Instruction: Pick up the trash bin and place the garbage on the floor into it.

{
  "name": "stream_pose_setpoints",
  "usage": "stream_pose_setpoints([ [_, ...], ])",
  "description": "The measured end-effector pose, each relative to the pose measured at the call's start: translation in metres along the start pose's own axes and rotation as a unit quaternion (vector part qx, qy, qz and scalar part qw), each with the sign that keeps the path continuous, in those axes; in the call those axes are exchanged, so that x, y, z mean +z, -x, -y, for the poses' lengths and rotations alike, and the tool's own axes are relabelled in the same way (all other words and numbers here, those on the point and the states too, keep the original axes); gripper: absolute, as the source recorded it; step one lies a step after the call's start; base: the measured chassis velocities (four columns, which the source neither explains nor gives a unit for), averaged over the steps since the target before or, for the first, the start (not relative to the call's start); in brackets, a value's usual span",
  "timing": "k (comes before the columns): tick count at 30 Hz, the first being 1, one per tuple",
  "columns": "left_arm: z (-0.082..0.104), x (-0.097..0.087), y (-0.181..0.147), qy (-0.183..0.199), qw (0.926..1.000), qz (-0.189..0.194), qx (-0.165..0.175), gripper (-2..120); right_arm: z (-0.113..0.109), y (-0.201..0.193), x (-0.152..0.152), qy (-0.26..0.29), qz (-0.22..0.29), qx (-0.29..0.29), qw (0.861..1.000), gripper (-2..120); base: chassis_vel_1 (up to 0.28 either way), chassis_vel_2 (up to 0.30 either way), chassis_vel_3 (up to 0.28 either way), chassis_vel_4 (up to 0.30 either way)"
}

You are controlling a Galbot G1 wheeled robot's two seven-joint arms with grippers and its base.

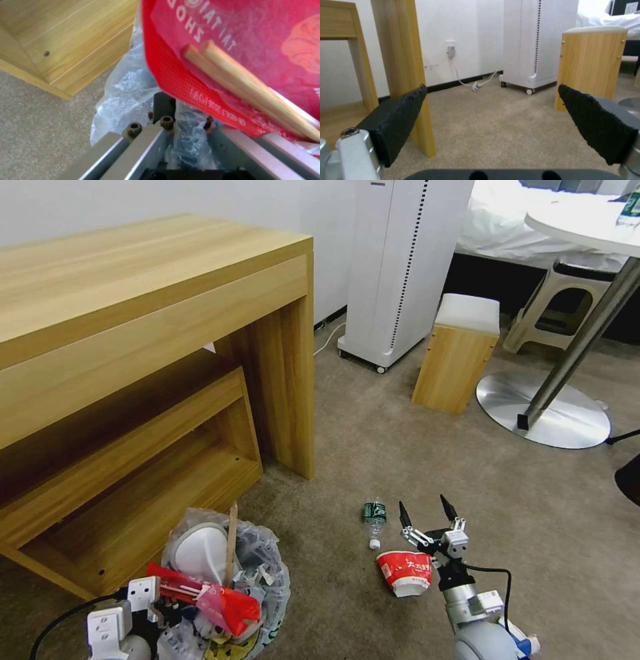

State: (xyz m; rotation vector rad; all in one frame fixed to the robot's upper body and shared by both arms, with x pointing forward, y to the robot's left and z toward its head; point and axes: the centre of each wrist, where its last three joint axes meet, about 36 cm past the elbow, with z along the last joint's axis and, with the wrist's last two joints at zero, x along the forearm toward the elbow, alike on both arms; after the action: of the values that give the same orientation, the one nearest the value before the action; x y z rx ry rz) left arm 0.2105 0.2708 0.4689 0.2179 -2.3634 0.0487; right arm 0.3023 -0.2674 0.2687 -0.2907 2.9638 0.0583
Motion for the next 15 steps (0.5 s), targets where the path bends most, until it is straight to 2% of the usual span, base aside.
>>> stream_pose_setpoints([
  [15, 0.0011, 0.004, 0.0001, 0.0, 1.0, -0.001, 0.0, 0, -0.0063, -0.0028, 0.0033, 0.006, -0.003, -0.003, 1.0, 100, 0.0, 0.0, 0.0, 0.0],
])
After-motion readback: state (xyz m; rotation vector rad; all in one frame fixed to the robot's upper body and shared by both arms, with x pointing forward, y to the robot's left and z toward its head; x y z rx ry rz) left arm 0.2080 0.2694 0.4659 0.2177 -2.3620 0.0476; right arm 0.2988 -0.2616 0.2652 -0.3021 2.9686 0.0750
